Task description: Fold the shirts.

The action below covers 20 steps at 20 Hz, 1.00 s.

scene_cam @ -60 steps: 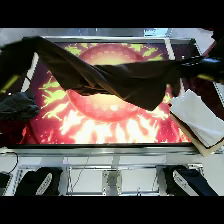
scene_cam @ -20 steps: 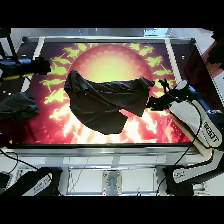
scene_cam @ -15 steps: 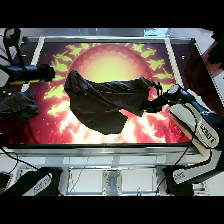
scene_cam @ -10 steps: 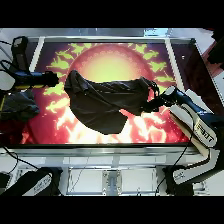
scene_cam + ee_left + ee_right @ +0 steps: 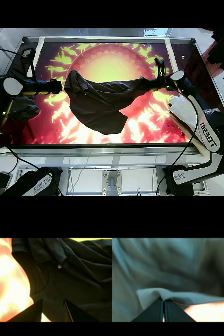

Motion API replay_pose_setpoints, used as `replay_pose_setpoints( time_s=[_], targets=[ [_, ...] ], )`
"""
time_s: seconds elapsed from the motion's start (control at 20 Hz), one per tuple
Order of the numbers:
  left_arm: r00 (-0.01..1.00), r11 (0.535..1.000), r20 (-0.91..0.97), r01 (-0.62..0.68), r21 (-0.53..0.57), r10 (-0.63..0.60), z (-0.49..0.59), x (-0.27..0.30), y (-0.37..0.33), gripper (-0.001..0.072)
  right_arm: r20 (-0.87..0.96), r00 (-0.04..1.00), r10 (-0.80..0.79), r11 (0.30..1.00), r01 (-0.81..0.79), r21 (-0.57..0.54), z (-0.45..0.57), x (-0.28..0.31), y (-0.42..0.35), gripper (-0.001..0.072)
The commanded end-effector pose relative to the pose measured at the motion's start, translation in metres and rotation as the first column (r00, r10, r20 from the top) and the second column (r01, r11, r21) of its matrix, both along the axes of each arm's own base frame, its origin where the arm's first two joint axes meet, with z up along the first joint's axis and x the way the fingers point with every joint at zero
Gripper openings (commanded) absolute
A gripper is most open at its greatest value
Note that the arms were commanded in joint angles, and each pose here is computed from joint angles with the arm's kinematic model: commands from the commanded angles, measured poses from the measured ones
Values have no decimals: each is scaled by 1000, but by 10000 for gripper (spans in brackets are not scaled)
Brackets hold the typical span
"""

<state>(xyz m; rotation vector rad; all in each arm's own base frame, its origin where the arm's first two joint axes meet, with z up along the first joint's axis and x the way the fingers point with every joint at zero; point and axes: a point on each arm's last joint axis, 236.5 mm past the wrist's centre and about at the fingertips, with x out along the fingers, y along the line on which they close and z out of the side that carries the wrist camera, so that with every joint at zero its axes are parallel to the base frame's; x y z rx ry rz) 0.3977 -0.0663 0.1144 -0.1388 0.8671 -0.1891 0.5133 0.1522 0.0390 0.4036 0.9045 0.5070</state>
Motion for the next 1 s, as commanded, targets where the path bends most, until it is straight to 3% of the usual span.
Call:
replay_pose_setpoints(
  time_s=[0.0, 0.15, 0.45, 0.5, 0.55, 0.75, 0.8, 0.85, 0.9, 0.95],
  targets=[
    [999, 998, 41, -18, -56, 21, -2, 9, -6, 281, 347, 902, -256, 966, 254, 50, 96, 80, -42, 29],
    [997, 996, 64, -33, -78, 38, -6, 14, -7, 281, 392, 840, -376, 925, 363, 110, 103, 116, -65, 29],
    [999, 990, -4, -42, -136, 42, -31, 3, -17, 281, 212, 835, -507, 860, 473, 192, 18, 153, -71, 47],
    [999, 985, -32, -47, -164, 42, -39, -1, -22, 281, 202, 825, -528, 846, 490, 209, 14, 156, -73, 194],
    [997, 980, -60, -54, -190, 43, -47, -6, -26, 281, 193, 816, -544, 834, 501, 232, 16, 157, -75, 416],
    [972, 951, -233, -99, -294, 29, -95, -38, -47, 297, 177, 837, -517, 848, 473, 240, 35, 153, -86, 431],
    [956, 945, -294, -108, -308, 14, -110, -52, -52, 392, 172, 846, -504, 854, 459, 244, 46, 148, -92, 431],
    [936, 939, -352, -122, -323, 1, -125, -67, -57, 545, 174, 850, -497, 857, 451, 249, 60, 143, -100, 431],
    [919, 929, -395, -142, -343, -6, -136, -79, -62, 589, 181, 852, -491, 860, 442, 256, 79, 136, -111, 431],
    [903, 918, -430, -165, -360, -7, -146, -89, -66, 589, 194, 852, -486, 863, 433, 261, 100, 127, -121, 431]
  ],
)
